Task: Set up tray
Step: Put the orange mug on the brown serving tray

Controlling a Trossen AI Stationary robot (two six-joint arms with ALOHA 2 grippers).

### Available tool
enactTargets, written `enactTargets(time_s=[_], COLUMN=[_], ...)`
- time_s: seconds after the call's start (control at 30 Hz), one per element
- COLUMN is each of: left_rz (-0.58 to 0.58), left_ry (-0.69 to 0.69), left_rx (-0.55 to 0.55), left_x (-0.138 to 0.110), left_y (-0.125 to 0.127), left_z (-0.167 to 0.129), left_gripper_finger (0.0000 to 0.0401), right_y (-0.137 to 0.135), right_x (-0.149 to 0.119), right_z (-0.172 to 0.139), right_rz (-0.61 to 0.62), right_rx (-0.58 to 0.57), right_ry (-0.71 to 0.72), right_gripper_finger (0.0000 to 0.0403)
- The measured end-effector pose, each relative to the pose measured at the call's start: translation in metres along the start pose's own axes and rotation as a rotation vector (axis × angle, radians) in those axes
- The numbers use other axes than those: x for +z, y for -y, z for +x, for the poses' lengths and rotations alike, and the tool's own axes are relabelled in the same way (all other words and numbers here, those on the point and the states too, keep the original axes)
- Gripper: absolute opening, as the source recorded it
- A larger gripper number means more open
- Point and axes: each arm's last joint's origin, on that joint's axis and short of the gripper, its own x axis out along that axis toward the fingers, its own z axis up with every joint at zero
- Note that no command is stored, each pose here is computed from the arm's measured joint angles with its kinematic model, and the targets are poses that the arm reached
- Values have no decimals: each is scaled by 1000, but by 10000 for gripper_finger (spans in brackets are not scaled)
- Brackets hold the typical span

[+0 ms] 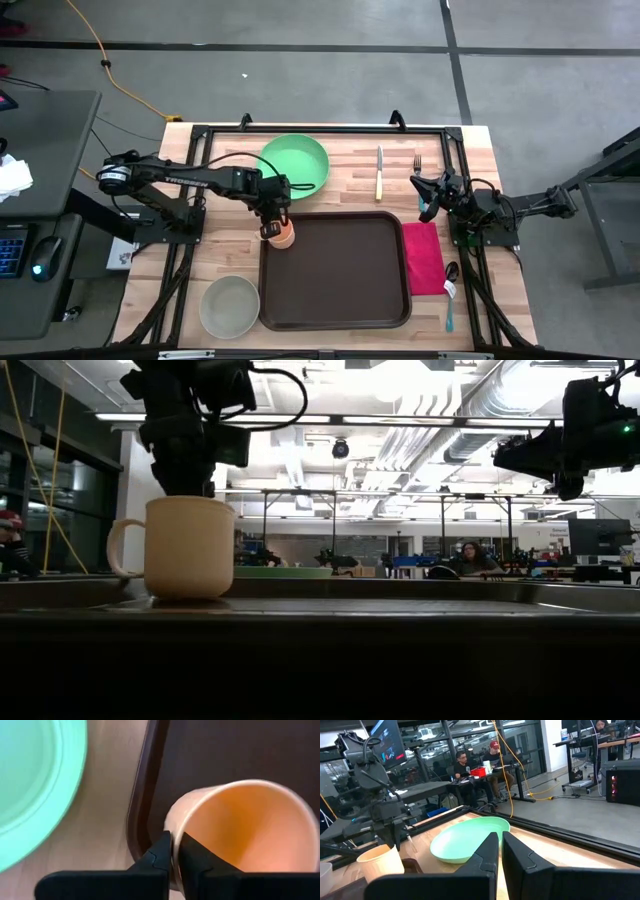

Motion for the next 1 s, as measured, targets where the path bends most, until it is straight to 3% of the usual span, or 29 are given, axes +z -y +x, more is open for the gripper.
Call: enactTargets(time_s=[0.47, 0.77, 1.0], left_rz=[-9, -7, -10], left_ry=[10, 78, 43], left_rx=[-7, -13, -6], left_x=[1, 0, -4], left_y=[0, 1, 1], left_z=[-1, -19, -19], left_gripper_finger=[57, 58, 54], right_y=[0, 0, 0], right_x=[0, 0, 0], right_z=[0, 0, 0], right_rz=[-4, -5, -1], right_rx=[0, 0, 0], right_ry=[0, 0, 0], right_gripper_finger=[0, 0, 0])
